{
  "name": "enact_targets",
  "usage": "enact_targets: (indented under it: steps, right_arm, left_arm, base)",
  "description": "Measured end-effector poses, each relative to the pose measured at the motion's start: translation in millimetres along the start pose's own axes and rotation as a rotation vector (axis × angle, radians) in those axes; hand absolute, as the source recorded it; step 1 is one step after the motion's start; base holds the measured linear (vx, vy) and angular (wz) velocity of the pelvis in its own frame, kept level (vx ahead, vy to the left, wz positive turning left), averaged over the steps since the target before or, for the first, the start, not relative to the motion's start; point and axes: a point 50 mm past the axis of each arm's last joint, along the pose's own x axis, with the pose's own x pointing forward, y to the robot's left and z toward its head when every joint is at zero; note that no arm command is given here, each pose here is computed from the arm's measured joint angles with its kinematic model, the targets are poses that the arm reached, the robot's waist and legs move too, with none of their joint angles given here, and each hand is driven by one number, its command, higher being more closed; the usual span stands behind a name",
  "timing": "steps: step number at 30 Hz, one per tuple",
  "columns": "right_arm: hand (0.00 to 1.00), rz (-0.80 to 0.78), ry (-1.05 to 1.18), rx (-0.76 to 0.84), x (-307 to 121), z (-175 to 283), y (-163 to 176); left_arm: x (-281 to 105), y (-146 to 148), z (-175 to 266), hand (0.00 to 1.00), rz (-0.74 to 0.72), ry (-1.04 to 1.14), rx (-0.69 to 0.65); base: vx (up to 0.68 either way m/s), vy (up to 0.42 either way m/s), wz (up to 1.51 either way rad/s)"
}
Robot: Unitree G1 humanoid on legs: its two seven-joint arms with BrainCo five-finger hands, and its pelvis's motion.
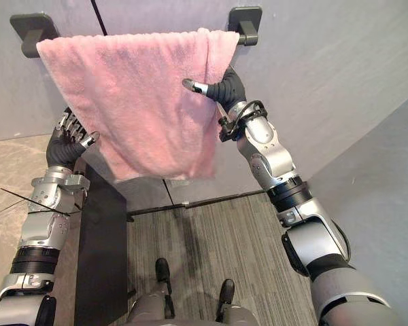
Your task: Organize washtable
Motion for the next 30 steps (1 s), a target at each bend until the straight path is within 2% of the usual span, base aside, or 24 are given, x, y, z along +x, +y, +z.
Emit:
enact_targets:
  steps: [7, 11, 17, 21, 25, 27, 30]
  right_arm:
    - [0.00, -0.115, 0.162, 0.055, -55, -49, -30]
    - [0.00, -0.241, 0.239, 0.049, -97, -64, -63]
    - [0.00, -0.430, 0.241, -0.052, -137, -56, -98]
    - [0.00, -0.579, 0.053, -0.042, -153, -25, -107]
    - [0.00, -0.498, -0.124, -0.044, -143, 7, -89]
    - [0.00, -0.373, -0.192, 0.000, -133, 16, -69]
    - [0.00, -0.114, -0.178, 0.078, -115, 10, -29]
  left_arm:
    - [-4, 17, 4, 0.00, 0.059, -0.013, 0.006]
    - [-10, 35, 7, 0.00, 0.096, -0.006, 0.048]
    - [-18, 53, 14, 0.00, 0.169, -0.031, 0.057]
    - [-27, 51, 41, 0.00, 0.196, -0.162, 0.061]
    - [-40, 33, 68, 0.00, 0.140, -0.303, 0.068]
    - [-44, 18, 79, 0.00, 0.072, -0.365, 0.058]
    - [-51, -15, 81, 0.00, -0.126, -0.376, -0.002]
  base:
    - [0.01, -0.004, 0.01]
    - [0.01, -0.011, 0.03]
    - [0.02, -0.012, 0.06]
    - [0.01, 0.000, 0.08]
    - [0.02, 0.008, 0.19]
    - [-0.02, 0.000, 0.08]
    - [-0.01, -0.001, 0.02]
